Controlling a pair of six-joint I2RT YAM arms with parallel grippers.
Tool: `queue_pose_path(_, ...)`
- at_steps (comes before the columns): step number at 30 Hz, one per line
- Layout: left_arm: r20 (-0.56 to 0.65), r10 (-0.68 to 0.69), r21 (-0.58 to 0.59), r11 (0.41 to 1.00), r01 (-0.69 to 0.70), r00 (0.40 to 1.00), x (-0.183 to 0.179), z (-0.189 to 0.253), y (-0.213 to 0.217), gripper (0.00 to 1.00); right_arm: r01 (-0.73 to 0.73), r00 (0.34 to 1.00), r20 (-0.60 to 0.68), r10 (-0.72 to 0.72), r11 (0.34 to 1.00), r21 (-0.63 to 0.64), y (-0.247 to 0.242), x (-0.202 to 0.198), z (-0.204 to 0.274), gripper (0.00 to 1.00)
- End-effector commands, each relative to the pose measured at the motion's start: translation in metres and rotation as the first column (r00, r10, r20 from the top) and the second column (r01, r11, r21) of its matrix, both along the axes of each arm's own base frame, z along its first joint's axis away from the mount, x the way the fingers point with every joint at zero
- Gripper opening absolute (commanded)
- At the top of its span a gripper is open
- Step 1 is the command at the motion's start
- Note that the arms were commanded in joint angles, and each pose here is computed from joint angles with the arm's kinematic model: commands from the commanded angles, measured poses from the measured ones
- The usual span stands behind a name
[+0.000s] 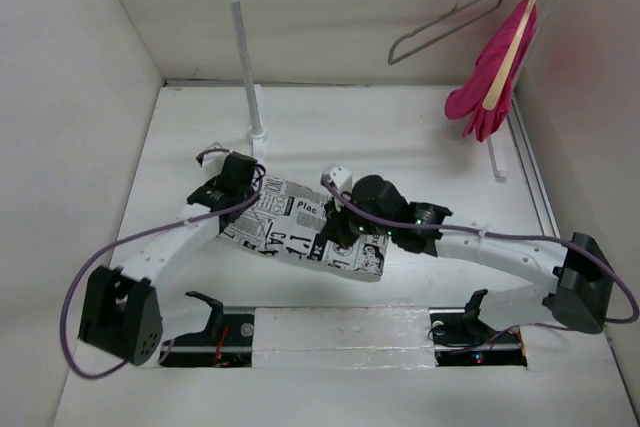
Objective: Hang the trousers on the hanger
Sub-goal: Fold the trousers at the center of the board, then pick up the hanger from the clothesline.
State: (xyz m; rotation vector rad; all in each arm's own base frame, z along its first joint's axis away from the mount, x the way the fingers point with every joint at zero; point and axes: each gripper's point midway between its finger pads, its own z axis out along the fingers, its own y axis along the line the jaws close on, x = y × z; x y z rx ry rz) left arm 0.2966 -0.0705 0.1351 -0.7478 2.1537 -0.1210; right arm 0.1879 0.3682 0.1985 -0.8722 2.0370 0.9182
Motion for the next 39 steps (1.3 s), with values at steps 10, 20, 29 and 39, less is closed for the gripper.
queue_pose_path(10,-0.234,0.227,-0.091,0.963,-0.254,0.946,-0.006,-0.1,0.069,0.23,0.144,0.976,-0.117,-0.184,0.946,-0.292,-0.111,-0.026,-0.157,0.0)
queue_pose_path(20,-0.331,0.379,-0.131,0.889,-0.44,0.864,-0.072,-0.119,0.093,0.19,0.16,0.97,-0.111,-0.215,0.915,-0.372,-0.152,-0.026,-0.166,0.0)
queue_pose_path(29,0.16,0.174,-0.295,0.948,-0.121,0.972,0.011,0.062,0.058,0.17,0.189,0.975,0.129,-0.181,0.981,-0.049,-0.13,0.013,0.064,0.0)
queue_pose_path(39,0.346,-0.391,-0.048,0.9,0.432,0.853,0.075,0.157,-0.083,0.0,0.416,0.759,0.291,-0.582,0.778,0.471,-0.199,0.149,0.291,0.57)
